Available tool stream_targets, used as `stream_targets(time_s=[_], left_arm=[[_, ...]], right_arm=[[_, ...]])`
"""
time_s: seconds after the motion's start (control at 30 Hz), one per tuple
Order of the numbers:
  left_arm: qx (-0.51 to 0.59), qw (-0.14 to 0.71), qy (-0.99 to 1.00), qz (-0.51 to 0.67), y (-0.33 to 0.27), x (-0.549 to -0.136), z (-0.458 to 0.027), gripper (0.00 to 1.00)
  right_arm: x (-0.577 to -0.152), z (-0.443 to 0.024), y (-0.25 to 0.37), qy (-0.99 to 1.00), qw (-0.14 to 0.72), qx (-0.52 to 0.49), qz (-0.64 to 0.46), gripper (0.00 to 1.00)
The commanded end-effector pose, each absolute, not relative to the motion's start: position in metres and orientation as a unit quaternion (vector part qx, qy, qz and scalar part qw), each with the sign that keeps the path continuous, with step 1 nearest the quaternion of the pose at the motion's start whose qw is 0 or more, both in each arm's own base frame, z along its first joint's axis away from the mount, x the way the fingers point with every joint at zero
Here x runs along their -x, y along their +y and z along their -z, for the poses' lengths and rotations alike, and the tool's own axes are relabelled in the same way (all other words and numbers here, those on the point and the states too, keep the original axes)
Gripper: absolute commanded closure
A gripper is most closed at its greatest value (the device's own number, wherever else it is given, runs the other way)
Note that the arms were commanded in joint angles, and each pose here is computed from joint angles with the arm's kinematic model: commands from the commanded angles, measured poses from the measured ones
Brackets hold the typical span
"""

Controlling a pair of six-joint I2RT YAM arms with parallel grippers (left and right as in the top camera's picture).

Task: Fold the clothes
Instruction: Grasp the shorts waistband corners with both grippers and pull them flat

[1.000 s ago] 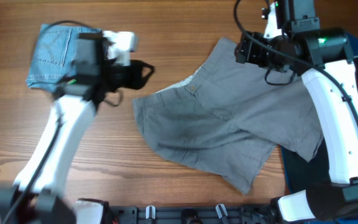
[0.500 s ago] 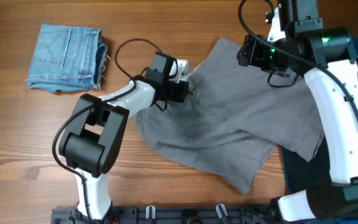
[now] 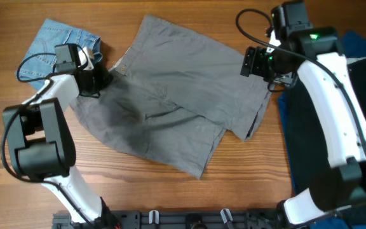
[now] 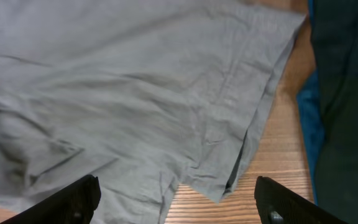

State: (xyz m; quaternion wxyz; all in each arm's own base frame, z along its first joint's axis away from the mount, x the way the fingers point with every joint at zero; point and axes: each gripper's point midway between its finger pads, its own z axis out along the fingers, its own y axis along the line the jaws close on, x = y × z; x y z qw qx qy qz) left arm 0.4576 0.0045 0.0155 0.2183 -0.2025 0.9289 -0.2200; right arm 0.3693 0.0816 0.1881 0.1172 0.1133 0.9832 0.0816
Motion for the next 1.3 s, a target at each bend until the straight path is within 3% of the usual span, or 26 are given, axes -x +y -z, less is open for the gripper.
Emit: stream_targets(time_s=[0.0, 0.07, 0.1, 0.13, 0.2, 0.27, 0.4, 0.47, 0.57, 0.7, 0.8, 0.9, 0.93, 1.03, 1.07, 1.27], left_arm=[[0.071, 0.282, 0.927, 0.236, -0.045, -0.462, -0.076, 0.74], [0.053, 0.281, 0.931, 0.225, -0.059, -0.458, -0.080, 0.66], [0.048, 0.275, 0.935, 0.217, -0.065, -0.455, -0.078, 0.65], [0.047, 0.267, 0.940, 0.207, -0.068, -0.452, -0.075, 0.68], [0.022, 0.244, 0.951, 0.190, -0.076, -0.439, -0.066, 0.77], [0.015, 0.222, 0.957, 0.187, -0.081, -0.429, -0.060, 0.80], [0.015, 0.187, 0.965, 0.186, -0.086, -0.413, -0.053, 0.75], [0.013, 0.184, 0.965, 0.186, -0.088, -0.411, -0.054, 0.75], [0.013, 0.192, 0.963, 0.189, -0.088, -0.410, -0.064, 0.73], [0.005, 0.199, 0.961, 0.193, -0.094, -0.410, -0.070, 0.67], [0.002, 0.217, 0.958, 0.188, -0.093, -0.418, -0.073, 0.62], [-0.003, 0.264, 0.947, 0.181, -0.091, -0.438, -0.083, 0.61], [-0.004, 0.283, 0.943, 0.176, -0.089, -0.447, -0.086, 0.66], [-0.007, 0.309, 0.934, 0.177, -0.091, -0.466, -0.079, 0.76], [-0.009, 0.316, 0.932, 0.177, -0.091, -0.475, -0.067, 0.84], [0.032, 0.304, 0.945, 0.119, -0.055, -0.492, 0.001, 0.88]], right_arm=[[-0.386, -0.140, 0.071, 0.984, 0.081, -0.155, -0.045, 0.22], [-0.401, -0.113, 0.067, 0.982, 0.069, -0.172, -0.040, 0.49], [-0.408, -0.088, 0.060, 0.979, 0.050, -0.194, -0.035, 0.73], [-0.410, -0.071, 0.054, 0.977, 0.035, -0.208, -0.032, 0.86], [-0.413, -0.035, 0.044, 0.973, -0.001, -0.229, -0.043, 0.96], [-0.418, -0.006, 0.033, 0.963, -0.018, -0.266, -0.048, 0.96], [-0.433, 0.028, 0.028, 0.934, -0.025, -0.347, -0.078, 0.96], [-0.470, 0.041, 0.041, 0.917, 0.020, -0.373, -0.136, 0.96], [-0.563, 0.013, 0.079, 0.892, 0.179, -0.301, -0.287, 0.96], [-0.599, -0.048, 0.079, 0.880, 0.266, -0.230, -0.320, 0.94], [-0.578, -0.113, 0.074, 0.893, 0.278, -0.137, -0.327, 0.77], [-0.539, -0.151, 0.073, 0.914, 0.263, -0.080, -0.300, 0.71], [-0.512, -0.162, 0.074, 0.925, 0.234, -0.072, -0.291, 0.70], [-0.460, -0.165, 0.076, 0.943, 0.148, -0.090, -0.285, 0.69], [-0.430, -0.158, 0.079, 0.951, 0.084, -0.103, -0.280, 0.69], [-0.361, -0.129, 0.097, 0.977, -0.042, -0.052, -0.201, 0.70]])
